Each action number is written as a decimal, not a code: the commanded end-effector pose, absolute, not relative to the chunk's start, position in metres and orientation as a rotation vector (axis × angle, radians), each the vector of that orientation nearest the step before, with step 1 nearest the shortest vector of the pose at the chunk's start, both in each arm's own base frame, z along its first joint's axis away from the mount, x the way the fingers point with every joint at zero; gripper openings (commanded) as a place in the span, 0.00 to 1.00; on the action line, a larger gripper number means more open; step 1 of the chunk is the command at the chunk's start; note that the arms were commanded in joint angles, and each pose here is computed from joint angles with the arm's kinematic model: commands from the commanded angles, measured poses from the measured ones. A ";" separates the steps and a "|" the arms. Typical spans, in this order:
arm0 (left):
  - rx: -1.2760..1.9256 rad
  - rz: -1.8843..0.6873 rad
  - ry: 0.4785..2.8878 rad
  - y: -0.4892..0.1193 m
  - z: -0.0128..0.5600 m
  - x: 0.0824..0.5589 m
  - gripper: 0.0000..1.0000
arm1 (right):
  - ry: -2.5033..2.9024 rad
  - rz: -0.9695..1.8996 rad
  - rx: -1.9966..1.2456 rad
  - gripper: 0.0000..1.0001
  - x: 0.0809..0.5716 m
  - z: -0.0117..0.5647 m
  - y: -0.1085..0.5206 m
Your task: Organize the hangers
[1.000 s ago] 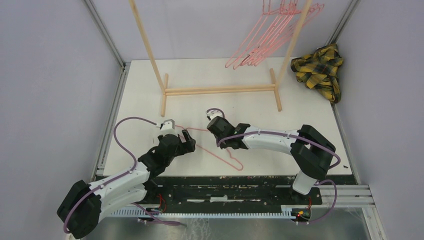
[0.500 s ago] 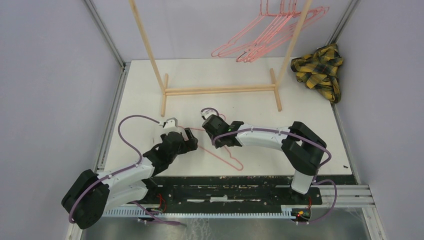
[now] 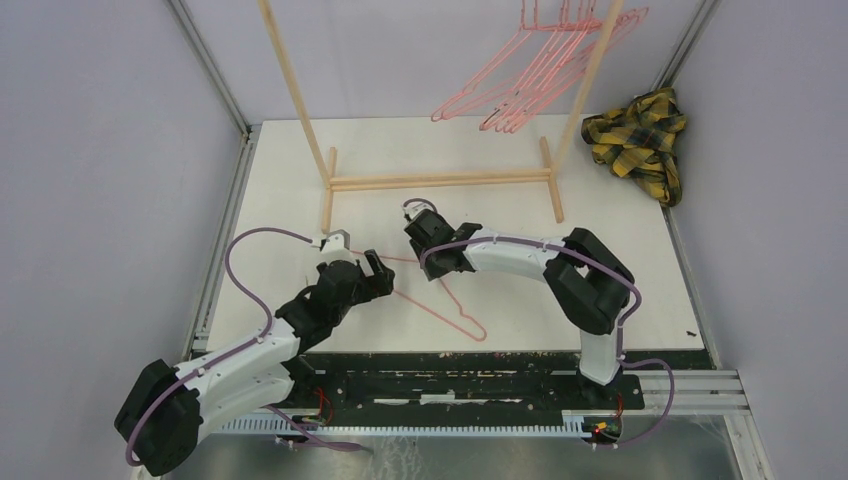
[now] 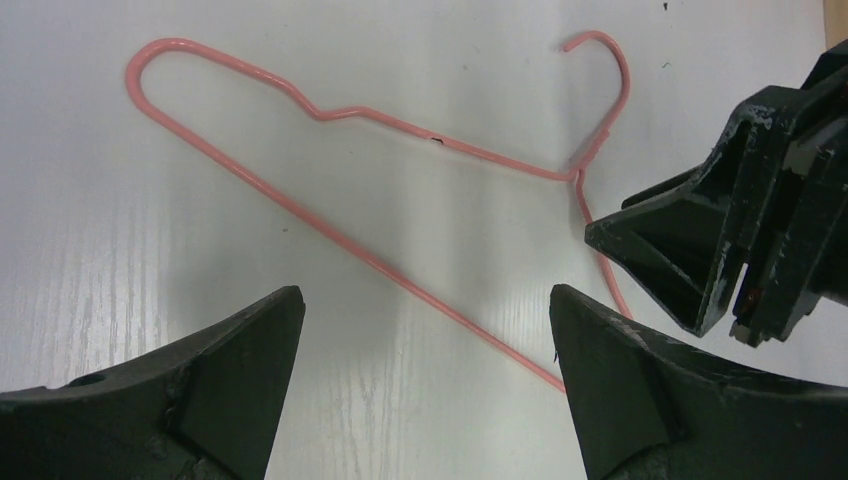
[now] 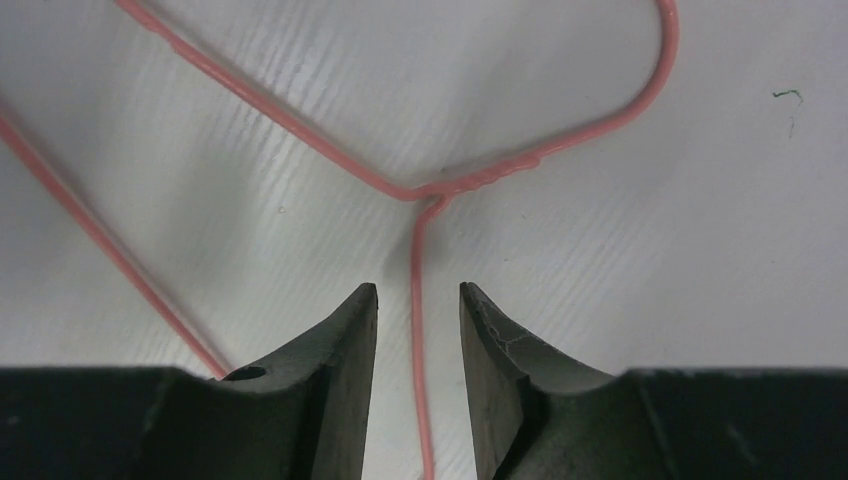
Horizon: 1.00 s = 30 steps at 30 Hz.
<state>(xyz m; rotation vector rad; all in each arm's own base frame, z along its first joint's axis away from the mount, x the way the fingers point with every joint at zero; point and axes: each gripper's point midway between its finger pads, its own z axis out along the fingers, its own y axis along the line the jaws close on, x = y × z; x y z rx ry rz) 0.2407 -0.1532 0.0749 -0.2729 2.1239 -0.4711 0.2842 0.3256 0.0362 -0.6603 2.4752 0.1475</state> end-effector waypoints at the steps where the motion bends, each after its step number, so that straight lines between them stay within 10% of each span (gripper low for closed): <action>1: -0.344 -0.504 2.073 -0.154 0.092 0.248 0.99 | 2.468 0.213 -0.648 0.43 0.297 0.039 0.335; 15: -0.335 -0.493 2.089 -0.154 0.087 0.248 0.99 | 2.553 0.256 -0.624 0.29 0.301 0.004 0.331; 19: -0.338 -0.496 2.086 -0.154 0.088 0.247 0.99 | 2.559 0.242 -0.624 0.01 0.301 -0.005 0.329; 30: -0.347 -0.492 2.086 -0.154 0.079 0.249 0.99 | 2.386 0.320 -0.472 0.01 0.319 0.056 0.333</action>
